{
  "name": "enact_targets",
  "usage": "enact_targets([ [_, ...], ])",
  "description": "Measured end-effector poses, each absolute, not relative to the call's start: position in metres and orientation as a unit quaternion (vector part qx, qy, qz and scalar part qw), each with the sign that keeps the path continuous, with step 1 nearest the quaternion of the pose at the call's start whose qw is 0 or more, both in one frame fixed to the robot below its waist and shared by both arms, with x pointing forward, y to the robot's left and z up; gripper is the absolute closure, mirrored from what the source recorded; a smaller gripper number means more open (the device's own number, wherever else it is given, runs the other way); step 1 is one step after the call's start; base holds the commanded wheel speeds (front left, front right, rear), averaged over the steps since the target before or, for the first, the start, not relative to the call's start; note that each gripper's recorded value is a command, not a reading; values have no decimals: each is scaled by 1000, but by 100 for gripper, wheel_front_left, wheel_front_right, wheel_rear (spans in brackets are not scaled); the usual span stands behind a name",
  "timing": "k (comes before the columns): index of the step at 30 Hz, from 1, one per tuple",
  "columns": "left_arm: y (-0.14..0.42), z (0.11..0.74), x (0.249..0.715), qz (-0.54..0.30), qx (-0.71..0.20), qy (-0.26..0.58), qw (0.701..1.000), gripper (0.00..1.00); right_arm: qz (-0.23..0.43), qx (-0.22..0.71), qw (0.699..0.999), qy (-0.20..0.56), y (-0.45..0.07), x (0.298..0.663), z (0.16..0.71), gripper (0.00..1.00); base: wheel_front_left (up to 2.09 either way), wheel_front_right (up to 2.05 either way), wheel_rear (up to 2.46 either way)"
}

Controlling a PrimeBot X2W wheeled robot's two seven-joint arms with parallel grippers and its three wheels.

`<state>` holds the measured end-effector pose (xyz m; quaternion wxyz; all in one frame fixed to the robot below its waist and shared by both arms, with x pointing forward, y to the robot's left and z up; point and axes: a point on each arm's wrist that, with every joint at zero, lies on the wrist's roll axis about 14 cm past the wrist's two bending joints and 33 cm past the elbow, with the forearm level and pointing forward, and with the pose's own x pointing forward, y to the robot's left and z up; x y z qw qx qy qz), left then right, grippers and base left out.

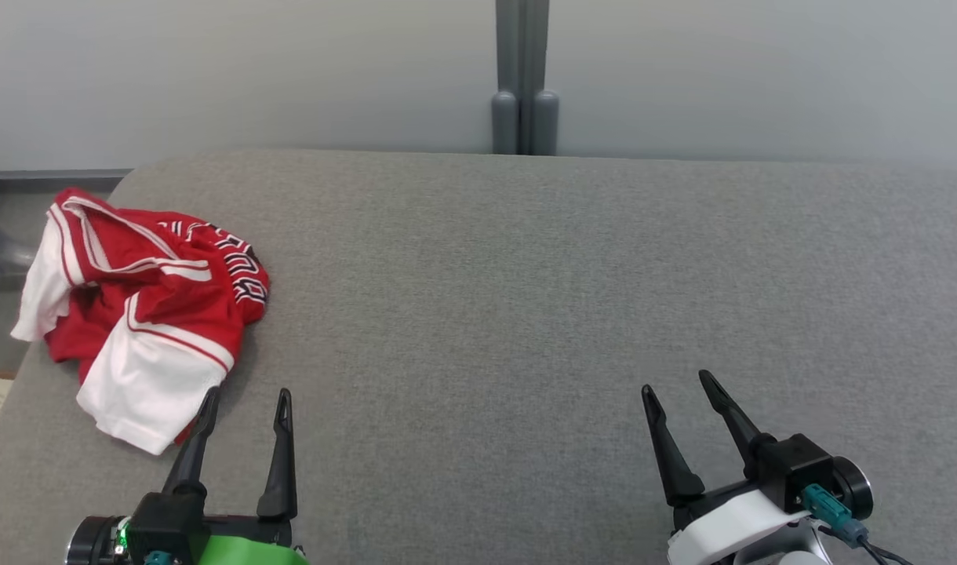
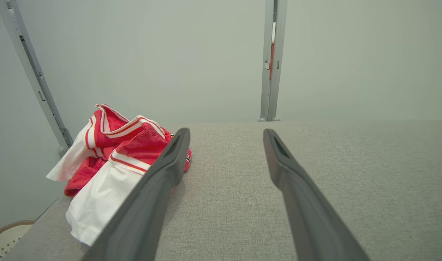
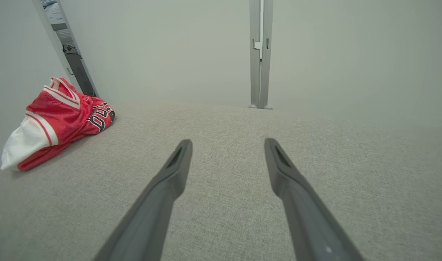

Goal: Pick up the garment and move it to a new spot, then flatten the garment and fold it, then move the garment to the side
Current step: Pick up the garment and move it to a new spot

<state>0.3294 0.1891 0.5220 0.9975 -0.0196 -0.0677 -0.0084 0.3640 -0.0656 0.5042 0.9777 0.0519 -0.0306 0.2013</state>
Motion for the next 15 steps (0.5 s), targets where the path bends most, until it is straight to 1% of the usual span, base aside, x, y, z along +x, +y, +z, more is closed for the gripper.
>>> enact_targets([
  [15,256,522,275,124,-41,-74,989,0,302,59,951,-34,3,372,509,0,0,0,0],
])
